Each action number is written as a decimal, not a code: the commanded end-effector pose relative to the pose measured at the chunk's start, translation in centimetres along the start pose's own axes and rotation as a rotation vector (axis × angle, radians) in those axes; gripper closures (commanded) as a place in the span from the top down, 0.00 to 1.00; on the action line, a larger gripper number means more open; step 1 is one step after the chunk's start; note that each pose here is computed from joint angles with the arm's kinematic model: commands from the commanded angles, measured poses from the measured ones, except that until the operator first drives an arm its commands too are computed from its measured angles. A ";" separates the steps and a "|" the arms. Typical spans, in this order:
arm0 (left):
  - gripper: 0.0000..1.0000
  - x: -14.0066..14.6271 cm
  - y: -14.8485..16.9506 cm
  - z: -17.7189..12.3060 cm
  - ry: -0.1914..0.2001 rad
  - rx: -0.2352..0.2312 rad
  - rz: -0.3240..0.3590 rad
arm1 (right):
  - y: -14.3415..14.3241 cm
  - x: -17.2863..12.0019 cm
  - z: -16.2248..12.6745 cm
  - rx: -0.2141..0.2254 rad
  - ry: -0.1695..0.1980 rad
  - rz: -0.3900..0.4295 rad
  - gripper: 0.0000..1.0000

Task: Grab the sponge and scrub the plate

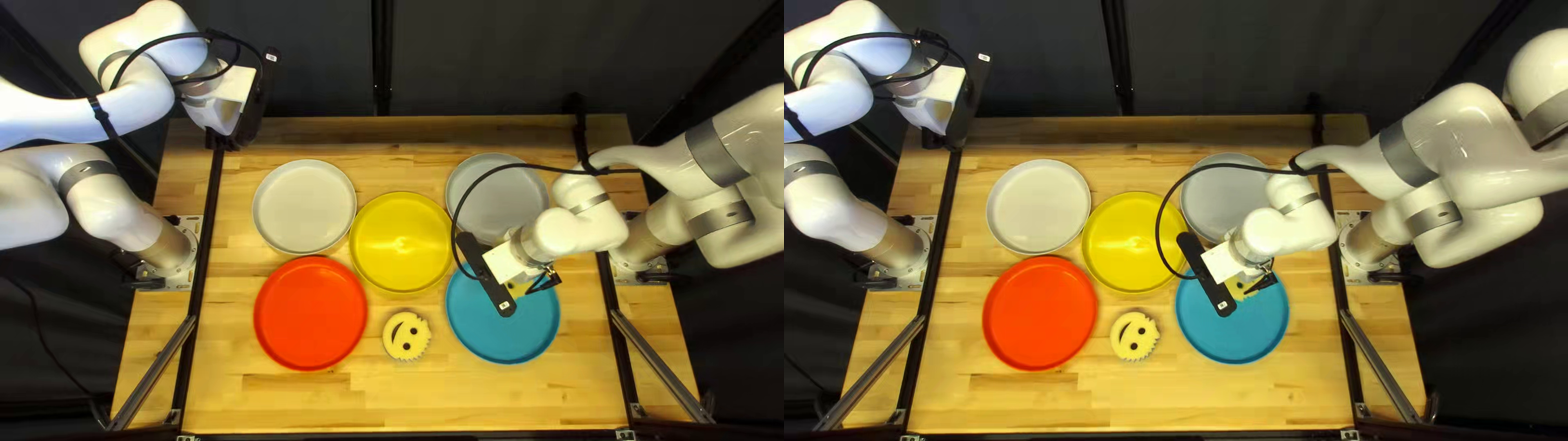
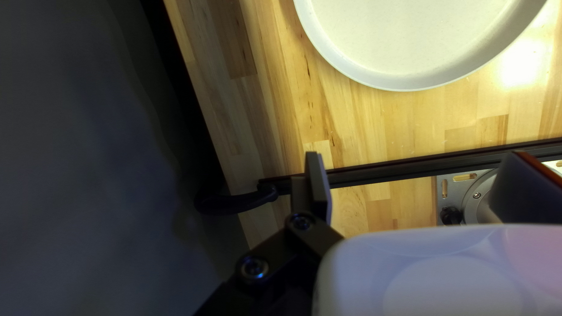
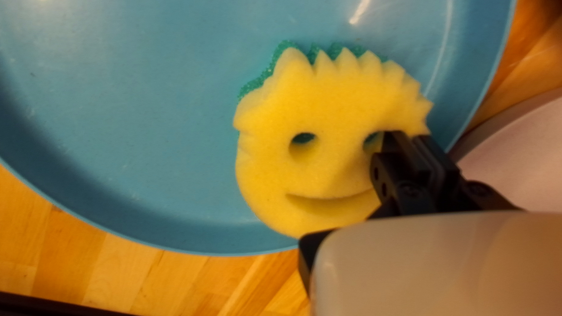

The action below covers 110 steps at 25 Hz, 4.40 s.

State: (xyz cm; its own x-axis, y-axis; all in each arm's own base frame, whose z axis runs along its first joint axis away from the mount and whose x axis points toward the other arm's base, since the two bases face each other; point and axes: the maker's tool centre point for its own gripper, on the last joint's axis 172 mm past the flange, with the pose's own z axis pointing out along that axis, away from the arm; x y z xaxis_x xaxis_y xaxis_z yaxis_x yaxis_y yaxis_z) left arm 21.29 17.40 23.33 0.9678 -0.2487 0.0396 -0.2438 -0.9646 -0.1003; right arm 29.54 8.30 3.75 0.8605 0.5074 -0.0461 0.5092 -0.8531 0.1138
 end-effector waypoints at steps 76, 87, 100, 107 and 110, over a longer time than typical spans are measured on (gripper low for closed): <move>1.00 0.0 0.0 0.0 0.000 0.000 0.000 | 1.1 7.9 -0.4 0.018 -0.022 0.049 0.00; 1.00 0.0 0.0 0.0 0.000 0.000 0.000 | -1.2 9.2 -0.2 -0.006 -0.030 0.012 0.00; 1.00 0.0 0.0 0.0 0.000 0.000 0.000 | 3.4 7.6 -0.4 0.016 -0.035 0.036 0.00; 1.00 0.0 0.0 0.0 0.000 0.000 0.000 | 0.0 8.0 -0.6 0.004 -0.042 0.033 0.00; 1.00 0.0 0.0 0.0 0.000 0.000 0.000 | -2.2 8.3 -1.0 -0.006 -0.048 0.027 0.00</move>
State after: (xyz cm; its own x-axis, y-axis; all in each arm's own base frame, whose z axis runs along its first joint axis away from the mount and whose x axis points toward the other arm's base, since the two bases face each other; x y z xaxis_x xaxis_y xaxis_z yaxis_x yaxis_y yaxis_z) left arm 21.29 17.40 23.33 0.9678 -0.2487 0.0396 -0.2438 -0.9646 -0.1003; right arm 36.06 13.14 4.02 0.8741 0.4780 -0.0864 0.4853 -0.8669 0.1136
